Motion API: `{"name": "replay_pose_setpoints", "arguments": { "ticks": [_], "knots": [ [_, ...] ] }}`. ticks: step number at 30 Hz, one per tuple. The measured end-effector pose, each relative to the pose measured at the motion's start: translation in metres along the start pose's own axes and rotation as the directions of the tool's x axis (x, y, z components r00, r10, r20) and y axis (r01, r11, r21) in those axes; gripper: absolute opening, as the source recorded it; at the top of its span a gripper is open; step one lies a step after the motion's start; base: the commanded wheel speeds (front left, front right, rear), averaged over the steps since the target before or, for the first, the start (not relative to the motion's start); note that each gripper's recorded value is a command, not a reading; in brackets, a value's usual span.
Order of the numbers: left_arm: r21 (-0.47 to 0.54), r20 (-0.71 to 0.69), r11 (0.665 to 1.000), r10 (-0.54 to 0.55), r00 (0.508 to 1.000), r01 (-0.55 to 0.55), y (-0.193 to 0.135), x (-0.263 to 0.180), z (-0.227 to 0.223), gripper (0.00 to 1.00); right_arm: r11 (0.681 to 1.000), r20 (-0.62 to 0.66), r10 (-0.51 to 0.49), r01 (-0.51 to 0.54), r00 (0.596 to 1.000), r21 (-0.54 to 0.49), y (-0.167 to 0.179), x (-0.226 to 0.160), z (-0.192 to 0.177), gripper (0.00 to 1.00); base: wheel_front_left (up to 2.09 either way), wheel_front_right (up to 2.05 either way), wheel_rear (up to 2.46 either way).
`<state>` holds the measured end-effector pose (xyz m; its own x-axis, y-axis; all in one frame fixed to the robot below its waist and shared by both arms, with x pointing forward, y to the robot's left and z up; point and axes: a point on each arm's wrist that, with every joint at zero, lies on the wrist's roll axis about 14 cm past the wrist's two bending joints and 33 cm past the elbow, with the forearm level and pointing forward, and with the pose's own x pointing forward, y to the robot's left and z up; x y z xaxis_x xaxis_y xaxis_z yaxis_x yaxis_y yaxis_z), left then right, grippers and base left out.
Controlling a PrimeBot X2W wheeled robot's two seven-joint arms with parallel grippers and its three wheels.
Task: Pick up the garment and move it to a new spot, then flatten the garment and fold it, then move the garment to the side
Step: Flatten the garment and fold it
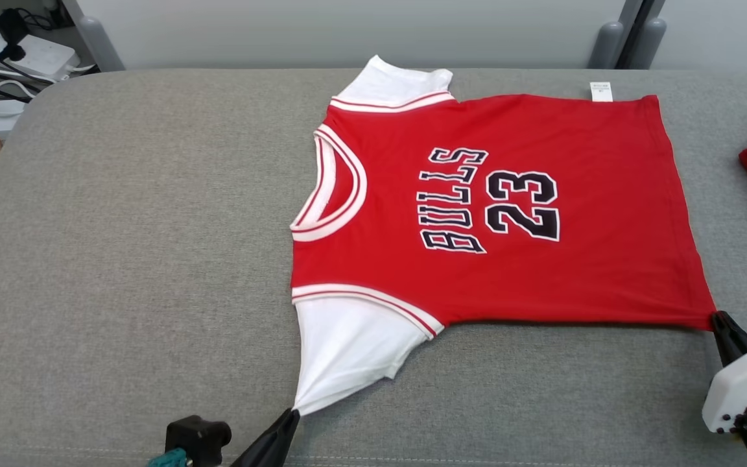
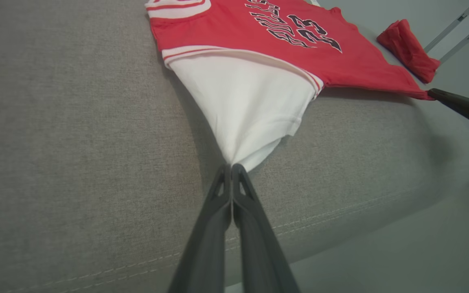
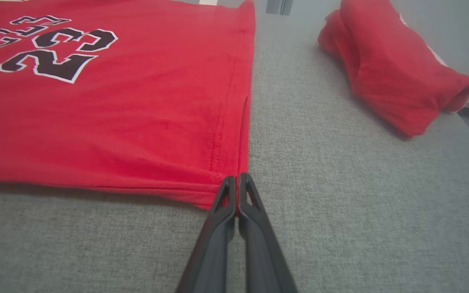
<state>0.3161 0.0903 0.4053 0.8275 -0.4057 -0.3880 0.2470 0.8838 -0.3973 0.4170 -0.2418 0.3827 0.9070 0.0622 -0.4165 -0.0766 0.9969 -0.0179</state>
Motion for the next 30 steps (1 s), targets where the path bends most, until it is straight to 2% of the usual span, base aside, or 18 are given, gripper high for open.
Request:
{"name": "replay_pose_setpoints", "arguments": {
  "ticks": [4,8,13,16,20,21,22,23,24,25,26,30],
  "knots": [
    [-0.025,-0.012,1.0,0.018,1.0,-0.019,-0.001,-0.014,0.0,0.0,1.0,0.001,0.003,-0.003,1.0,-0.007,-0.004,-0.003,-0.001,0.0,0.0,0.0,0.0],
    [-0.108,-0.045,0.994,-0.007,0.999,0.002,-0.011,-0.021,-0.003,0.0,1.0,-0.015,0.012,-0.013,1.0,-0.013,-0.003,-0.007,-0.009,0.0,0.0,0.0,0.0],
    [-0.114,-0.148,0.993,-0.002,0.989,-0.015,-0.004,-0.027,-0.021,0.0,1.0,-0.067,0.029,-0.029,0.997,0.0,0.005,-0.014,-0.029,0.0,0.0,0.0,0.0],
    [-0.083,-0.216,0.996,0.01,0.976,-0.029,0.001,-0.03,-0.038,0.0,1.0,-0.088,0.028,-0.027,0.996,0.01,0.006,-0.016,-0.035,0.0,0.0,0.0,0.0],
    [-0.057,-0.234,0.998,0.025,0.972,-0.04,0.006,-0.023,-0.042,0.0,1.0,-0.098,0.019,-0.018,0.995,0.009,0.003,-0.018,-0.038,0.0,0.0,0.0,0.0],
    [-0.051,-0.243,0.998,0.028,0.97,-0.042,0.007,-0.021,-0.043,0.3,1.0,-0.1,0.016,-0.015,0.995,0.009,0.002,-0.019,-0.039,0.0,0.0,0.0,0.0],
    [-0.047,-0.246,0.998,0.034,0.969,-0.047,0.009,-0.02,-0.044,0.93,1.0,-0.1,0.013,-0.012,0.995,0.011,0.002,-0.019,-0.039,0.04,0.0,0.0,0.0],
    [-0.041,-0.25,0.998,0.039,0.967,-0.051,0.01,-0.019,-0.045,1.0,1.0,-0.099,0.011,-0.01,0.995,0.012,0.002,-0.019,-0.038,0.36,0.0,0.0,0.0],
    [-0.035,-0.253,0.998,0.042,0.966,-0.053,0.011,-0.018,-0.046,1.0,1.0,-0.097,0.009,-0.008,0.995,0.013,0.001,-0.02,-0.038,0.47,0.0,0.0,0.0],
    [-0.035,-0.257,0.998,0.044,0.965,-0.055,0.011,-0.018,-0.047,1.0,1.0,-0.094,0.007,-0.006,0.996,0.015,0.001,-0.02,-0.037,0.84,0.0,0.0,0.0],
    [-0.037,-0.259,0.998,0.043,0.965,-0.055,0.01,-0.017,-0.048,1.0,1.0,-0.092,0.004,-0.003,0.996,0.015,0.001,-0.021,-0.037,1.0,0.0,0.0,0.0],
    [-0.009,-0.222,0.996,0.085,0.971,-0.089,0.018,-0.016,-0.04,1.0,1.0,-0.073,-0.019,0.019,0.997,0.0,-0.009,-0.025,-0.03,1.0,0.0,0.0,0.0]
  ]
}}
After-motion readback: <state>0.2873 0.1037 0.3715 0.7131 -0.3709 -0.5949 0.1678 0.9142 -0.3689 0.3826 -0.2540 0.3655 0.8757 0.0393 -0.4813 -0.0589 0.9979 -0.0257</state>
